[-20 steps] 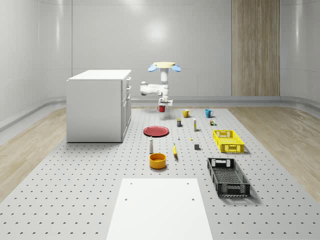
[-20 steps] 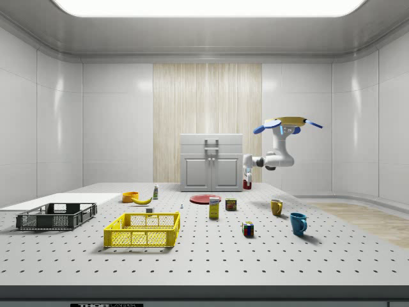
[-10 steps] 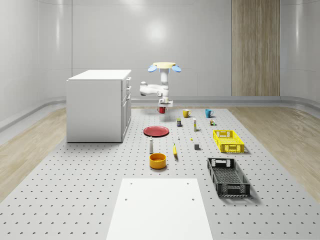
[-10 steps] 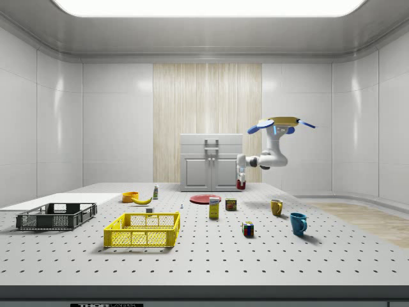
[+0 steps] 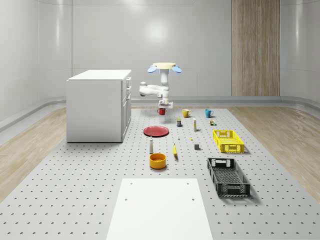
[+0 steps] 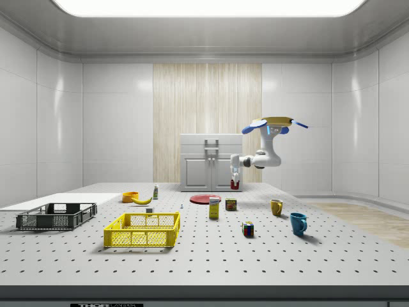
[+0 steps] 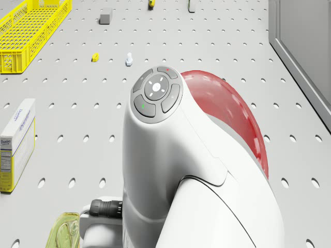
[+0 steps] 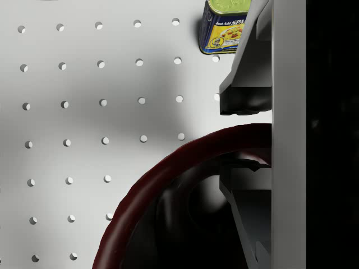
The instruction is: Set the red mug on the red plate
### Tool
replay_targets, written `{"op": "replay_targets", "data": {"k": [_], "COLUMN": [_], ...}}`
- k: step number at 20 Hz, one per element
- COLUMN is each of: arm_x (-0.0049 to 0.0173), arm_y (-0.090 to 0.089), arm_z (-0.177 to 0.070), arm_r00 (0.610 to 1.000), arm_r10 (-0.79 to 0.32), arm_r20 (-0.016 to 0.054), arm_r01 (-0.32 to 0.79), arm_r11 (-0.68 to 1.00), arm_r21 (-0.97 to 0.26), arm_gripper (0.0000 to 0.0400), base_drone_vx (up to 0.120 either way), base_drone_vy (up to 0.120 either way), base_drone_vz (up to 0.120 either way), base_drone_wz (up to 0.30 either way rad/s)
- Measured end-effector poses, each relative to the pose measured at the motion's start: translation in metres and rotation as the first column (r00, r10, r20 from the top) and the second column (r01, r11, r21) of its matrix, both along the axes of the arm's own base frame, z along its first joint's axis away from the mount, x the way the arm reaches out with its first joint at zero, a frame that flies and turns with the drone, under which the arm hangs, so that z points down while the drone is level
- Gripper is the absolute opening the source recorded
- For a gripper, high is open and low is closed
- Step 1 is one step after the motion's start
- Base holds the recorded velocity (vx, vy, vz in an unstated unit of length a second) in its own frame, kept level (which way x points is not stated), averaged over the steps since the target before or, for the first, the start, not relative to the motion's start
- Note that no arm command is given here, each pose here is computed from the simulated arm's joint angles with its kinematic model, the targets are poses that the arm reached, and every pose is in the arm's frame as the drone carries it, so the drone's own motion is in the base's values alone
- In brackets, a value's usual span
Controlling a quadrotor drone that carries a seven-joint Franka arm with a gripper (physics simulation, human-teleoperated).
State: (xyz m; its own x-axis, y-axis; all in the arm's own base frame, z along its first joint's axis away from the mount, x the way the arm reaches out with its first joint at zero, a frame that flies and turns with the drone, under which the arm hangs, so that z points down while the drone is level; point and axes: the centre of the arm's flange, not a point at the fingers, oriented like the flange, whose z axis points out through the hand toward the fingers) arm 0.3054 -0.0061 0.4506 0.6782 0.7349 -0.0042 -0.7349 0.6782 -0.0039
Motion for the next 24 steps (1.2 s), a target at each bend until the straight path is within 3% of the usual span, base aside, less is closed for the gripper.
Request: {"op": "replay_targets", "data": {"k": [4,5,10,13,14,21,23,24], "arm_x": [0.0008,-0.0018,0.0001,0.0007,-0.0021,0.0006,-0.0017,-0.0012], "arm_y": [0.005,-0.002,0.002,0.005,-0.005,0.005,-0.006,-0.004], "arm_z": [0.000,0.000,0.000,0.000,0.000,0.000,0.000,0.000], "arm_r00": [1.000,1.000,1.000,1.000,1.000,1.000,1.000,1.000], "arm_r10": [-0.020,0.024,-0.007,-0.015,0.028,-0.018,0.029,0.020], "arm_r20": [0.0009,-0.0008,0.0001,0.0009,-0.0016,0.0007,-0.0018,-0.0013], "arm_r01": [0.020,-0.024,0.007,0.015,-0.028,0.018,-0.029,-0.020], "arm_r11": [1.000,1.000,1.000,1.000,1.000,1.000,1.000,1.000], "arm_r21": [0.005,0.000,0.002,0.005,-0.002,0.004,-0.003,-0.002], "arm_gripper": [0.0102,0.0119,0.0107,0.0101,0.0124,0.0102,0.0121,0.0116], "base_drone_vx": [0.120,0.120,0.120,0.120,0.120,0.120,0.120,0.120], "base_drone_vy": [0.000,0.000,0.000,-0.120,-0.120,-0.069,-0.040,-0.120], "base_drone_vz": [0.000,0.000,0.000,0.000,0.000,0.000,0.000,0.000], "base_drone_wz": [0.000,0.000,0.000,0.000,0.000,0.000,0.000,0.000]}}
